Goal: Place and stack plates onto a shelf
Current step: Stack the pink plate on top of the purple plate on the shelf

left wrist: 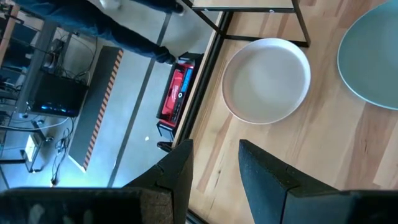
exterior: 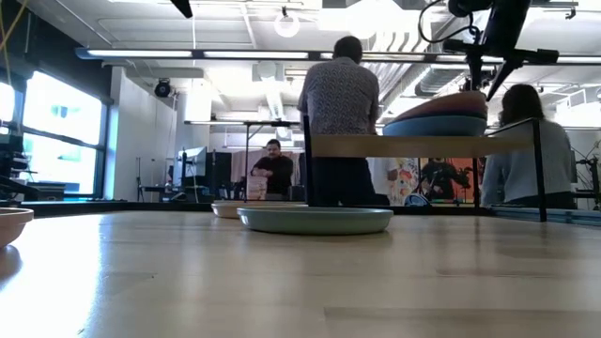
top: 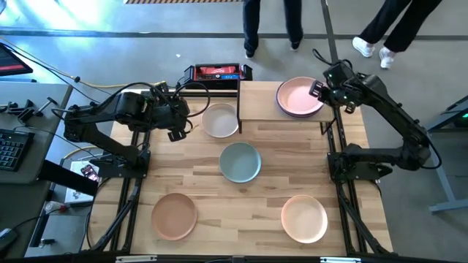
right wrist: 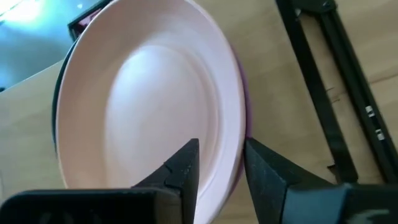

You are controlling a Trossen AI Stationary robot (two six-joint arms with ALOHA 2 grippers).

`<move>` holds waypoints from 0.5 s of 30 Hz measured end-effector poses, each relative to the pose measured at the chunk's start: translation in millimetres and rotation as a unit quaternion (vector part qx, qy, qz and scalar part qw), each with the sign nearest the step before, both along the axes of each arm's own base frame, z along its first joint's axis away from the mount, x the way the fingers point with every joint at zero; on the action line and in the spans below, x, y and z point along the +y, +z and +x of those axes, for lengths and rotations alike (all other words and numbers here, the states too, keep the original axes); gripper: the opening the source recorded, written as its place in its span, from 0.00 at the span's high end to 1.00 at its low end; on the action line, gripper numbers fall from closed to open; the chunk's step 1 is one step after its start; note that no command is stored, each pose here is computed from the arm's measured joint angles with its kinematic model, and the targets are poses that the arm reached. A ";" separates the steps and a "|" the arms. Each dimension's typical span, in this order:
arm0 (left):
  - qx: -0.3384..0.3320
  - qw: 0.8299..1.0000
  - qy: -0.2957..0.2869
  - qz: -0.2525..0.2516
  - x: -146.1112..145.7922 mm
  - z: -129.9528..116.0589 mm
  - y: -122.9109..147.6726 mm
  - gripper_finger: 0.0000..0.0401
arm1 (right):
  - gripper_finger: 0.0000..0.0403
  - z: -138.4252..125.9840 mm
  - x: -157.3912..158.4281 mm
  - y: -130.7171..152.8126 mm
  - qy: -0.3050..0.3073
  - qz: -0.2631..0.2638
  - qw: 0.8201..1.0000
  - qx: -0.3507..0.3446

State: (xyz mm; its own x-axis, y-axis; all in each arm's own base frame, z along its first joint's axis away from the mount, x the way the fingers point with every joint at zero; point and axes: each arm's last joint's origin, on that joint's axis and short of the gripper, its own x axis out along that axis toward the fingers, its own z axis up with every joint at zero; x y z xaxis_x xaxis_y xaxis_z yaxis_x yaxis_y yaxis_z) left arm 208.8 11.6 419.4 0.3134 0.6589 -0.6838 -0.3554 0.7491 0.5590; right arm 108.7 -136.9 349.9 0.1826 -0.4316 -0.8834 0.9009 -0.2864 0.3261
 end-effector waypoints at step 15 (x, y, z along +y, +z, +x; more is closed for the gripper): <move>-0.002 1.000 0.000 0.000 0.0 0.3 0.1 0.71 | 0.74 -8.5 11.1 3.0 0.004 0.014 1.000 0.001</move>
State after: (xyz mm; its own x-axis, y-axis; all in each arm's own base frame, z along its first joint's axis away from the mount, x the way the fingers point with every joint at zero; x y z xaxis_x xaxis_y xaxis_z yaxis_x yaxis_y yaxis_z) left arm 209.1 11.6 419.5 0.3158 0.6591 -0.6825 -0.3579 0.7489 0.5576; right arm 100.2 -125.8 352.9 0.1843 -0.4058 -0.8952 0.9039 -0.2877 0.3166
